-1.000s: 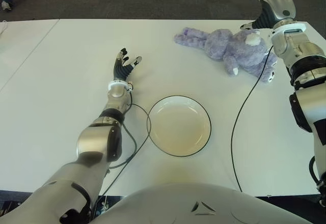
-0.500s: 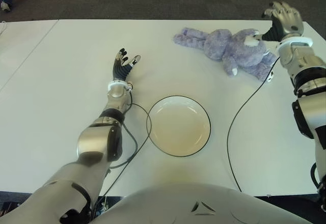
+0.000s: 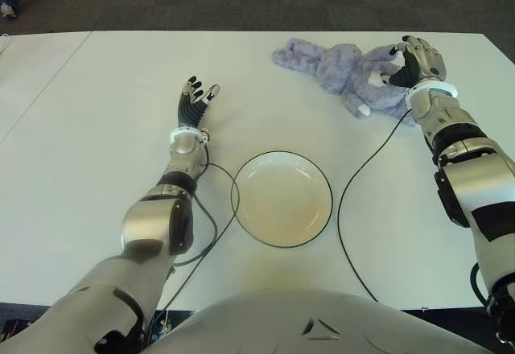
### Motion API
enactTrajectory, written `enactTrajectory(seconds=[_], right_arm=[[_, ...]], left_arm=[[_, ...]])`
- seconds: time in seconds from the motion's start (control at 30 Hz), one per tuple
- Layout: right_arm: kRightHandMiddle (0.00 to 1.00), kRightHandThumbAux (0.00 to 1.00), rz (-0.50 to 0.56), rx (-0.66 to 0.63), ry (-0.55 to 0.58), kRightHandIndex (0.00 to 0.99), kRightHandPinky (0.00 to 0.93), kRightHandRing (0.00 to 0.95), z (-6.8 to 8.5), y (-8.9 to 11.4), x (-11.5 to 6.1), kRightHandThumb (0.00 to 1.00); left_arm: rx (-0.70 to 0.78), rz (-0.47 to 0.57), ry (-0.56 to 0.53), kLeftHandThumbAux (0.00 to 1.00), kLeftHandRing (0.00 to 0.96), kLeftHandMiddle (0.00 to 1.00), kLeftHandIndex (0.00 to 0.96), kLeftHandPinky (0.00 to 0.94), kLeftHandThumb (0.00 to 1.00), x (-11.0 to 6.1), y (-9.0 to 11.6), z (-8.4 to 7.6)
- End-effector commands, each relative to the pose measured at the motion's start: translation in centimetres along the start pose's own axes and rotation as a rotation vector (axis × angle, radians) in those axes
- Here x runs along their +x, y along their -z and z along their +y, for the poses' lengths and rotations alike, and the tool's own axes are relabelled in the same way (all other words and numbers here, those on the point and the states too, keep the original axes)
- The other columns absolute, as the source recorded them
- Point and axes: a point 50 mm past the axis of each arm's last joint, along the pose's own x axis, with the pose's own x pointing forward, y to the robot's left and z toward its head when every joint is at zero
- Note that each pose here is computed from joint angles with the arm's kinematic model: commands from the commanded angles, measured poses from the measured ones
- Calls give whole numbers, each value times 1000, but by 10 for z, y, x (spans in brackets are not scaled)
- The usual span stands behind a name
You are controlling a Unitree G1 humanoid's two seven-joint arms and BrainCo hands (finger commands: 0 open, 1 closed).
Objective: Put the doll into the plate.
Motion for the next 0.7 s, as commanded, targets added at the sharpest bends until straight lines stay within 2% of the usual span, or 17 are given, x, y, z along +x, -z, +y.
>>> enactTrajectory(seconds=[0.03,0.3,0.67,0.7], right_arm=[[73,760,20,36,-117,234,0,22,36,-4,-13,323],[73,772,27,92,-149,211,4,28,52,-13,-19,346],[78,777,5,119,-134,199,43,40,55,-30,-18,386],[86,777,3,129,-128,198,75,51,55,-32,-18,406]], left_arm=[[18,361,8,521,126,128,77,125,0,-39,77,-3],[-22,373,-2,531,120,121,71,117,0,-40,79,-2],[-40,377,-10,542,121,123,71,130,0,-40,80,-2],[-44,377,-9,543,127,128,74,141,0,-40,80,-2]])
